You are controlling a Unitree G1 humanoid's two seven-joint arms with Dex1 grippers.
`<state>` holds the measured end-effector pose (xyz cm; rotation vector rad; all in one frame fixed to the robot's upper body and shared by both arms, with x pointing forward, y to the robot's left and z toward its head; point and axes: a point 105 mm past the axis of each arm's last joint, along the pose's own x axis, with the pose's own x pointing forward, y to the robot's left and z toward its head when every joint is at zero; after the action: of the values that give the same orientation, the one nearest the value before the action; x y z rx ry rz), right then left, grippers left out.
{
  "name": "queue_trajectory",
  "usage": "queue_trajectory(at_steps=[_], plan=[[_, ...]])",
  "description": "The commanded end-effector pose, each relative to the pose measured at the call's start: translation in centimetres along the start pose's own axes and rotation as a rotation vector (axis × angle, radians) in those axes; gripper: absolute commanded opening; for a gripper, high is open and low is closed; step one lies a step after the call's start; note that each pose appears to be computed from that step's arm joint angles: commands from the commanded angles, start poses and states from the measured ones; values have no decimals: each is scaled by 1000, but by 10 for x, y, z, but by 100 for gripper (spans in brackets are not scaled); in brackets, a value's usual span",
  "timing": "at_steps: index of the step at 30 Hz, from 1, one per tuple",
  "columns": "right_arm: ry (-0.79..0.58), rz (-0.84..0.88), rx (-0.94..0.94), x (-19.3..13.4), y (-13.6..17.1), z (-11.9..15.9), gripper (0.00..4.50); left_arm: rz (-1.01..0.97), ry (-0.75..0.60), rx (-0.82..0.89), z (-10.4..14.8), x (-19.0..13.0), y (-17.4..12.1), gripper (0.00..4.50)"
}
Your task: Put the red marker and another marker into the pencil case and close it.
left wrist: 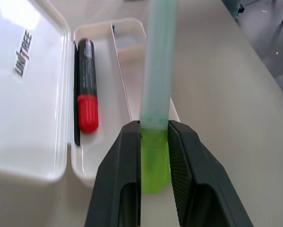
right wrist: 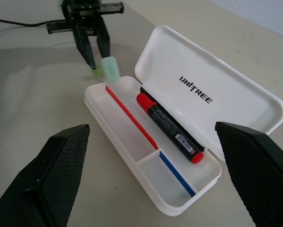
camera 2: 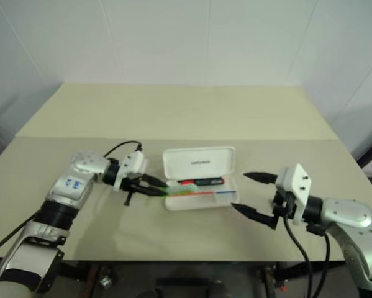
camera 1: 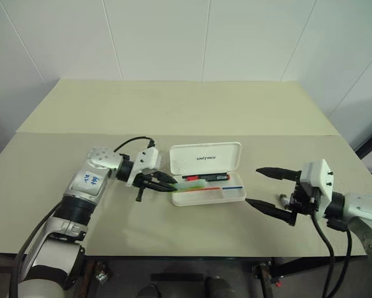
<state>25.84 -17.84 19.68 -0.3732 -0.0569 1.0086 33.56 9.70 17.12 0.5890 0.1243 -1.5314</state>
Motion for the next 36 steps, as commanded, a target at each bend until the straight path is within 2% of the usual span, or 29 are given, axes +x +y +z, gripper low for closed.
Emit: queue_trajectory(at_steps=[1,15,36], plan=[[-21,-11,-40,-6,0,7,450,0,15,28,13,8,2,50],[-62,-69,-8,-4,11,-1,450,18,75,-7,20,31,8,50],[-69,-99,-1,-6,13,-7,450,35,171,-47,19,28,10,50]])
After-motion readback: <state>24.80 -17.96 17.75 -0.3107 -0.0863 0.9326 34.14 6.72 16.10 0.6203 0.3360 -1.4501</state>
